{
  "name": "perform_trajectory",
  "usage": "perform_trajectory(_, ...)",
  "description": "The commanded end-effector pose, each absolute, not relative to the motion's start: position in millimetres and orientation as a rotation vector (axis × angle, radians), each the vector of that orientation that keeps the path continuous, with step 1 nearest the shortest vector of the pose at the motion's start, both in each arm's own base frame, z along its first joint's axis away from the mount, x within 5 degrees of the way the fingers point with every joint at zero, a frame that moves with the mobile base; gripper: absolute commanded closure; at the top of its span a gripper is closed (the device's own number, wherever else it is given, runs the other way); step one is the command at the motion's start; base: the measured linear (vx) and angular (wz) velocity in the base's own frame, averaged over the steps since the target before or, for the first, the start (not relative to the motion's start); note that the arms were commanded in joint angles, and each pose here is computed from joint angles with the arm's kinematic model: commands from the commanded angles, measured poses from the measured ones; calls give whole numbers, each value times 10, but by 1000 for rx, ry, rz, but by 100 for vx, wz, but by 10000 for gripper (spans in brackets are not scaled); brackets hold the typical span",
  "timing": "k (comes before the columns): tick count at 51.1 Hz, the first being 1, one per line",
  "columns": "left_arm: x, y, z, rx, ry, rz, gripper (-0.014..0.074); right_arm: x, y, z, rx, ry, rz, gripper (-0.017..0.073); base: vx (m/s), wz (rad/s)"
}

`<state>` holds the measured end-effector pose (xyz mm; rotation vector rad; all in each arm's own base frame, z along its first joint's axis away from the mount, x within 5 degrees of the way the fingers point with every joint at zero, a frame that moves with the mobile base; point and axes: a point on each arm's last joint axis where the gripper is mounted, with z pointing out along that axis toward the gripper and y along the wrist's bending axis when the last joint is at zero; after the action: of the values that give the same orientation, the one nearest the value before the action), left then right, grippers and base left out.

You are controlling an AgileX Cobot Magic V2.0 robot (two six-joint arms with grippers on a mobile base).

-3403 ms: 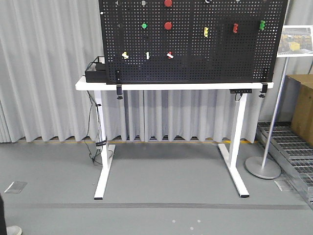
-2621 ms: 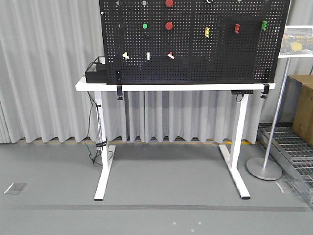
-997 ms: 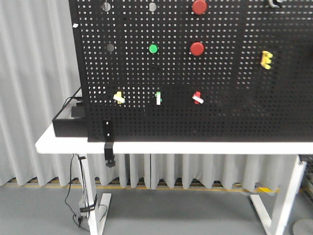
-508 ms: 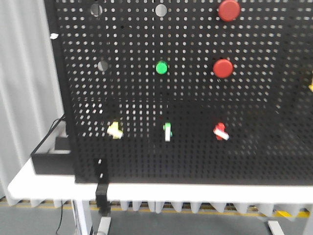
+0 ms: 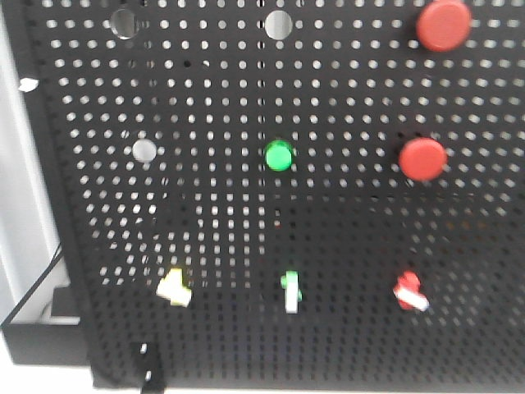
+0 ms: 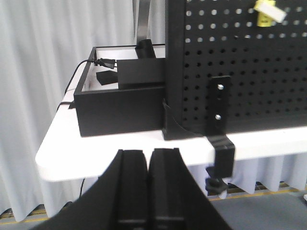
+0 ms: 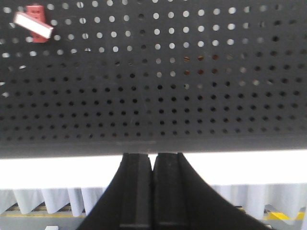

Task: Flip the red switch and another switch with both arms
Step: 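Move the left gripper up toward the yellow-and-white switch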

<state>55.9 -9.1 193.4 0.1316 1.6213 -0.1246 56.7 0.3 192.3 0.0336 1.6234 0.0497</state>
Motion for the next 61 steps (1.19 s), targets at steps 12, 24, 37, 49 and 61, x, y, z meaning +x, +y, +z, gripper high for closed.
perform_trajectory(12,555,-89,1955,117,1538,-134,591,562,8,1987,18,1534,45,566,16,0)
perform_trajectory(24,555,-89,1955,117,1538,-134,591,562,8,1987,18,1534,45,566,4,-2)
perform_trajectory(37,555,-89,1955,122,1538,-128,591,562,8,1987,18,1534,45,566,0,0)
perform_trajectory(49,549,-89,2036,116,1451,-132,591,544,23,2136,6,1372,63,566,0,0)
perform_trajectory(61,401,-65,2574,59,1055,-188,591,445,15,2573,54,1252,121,566,0,0)
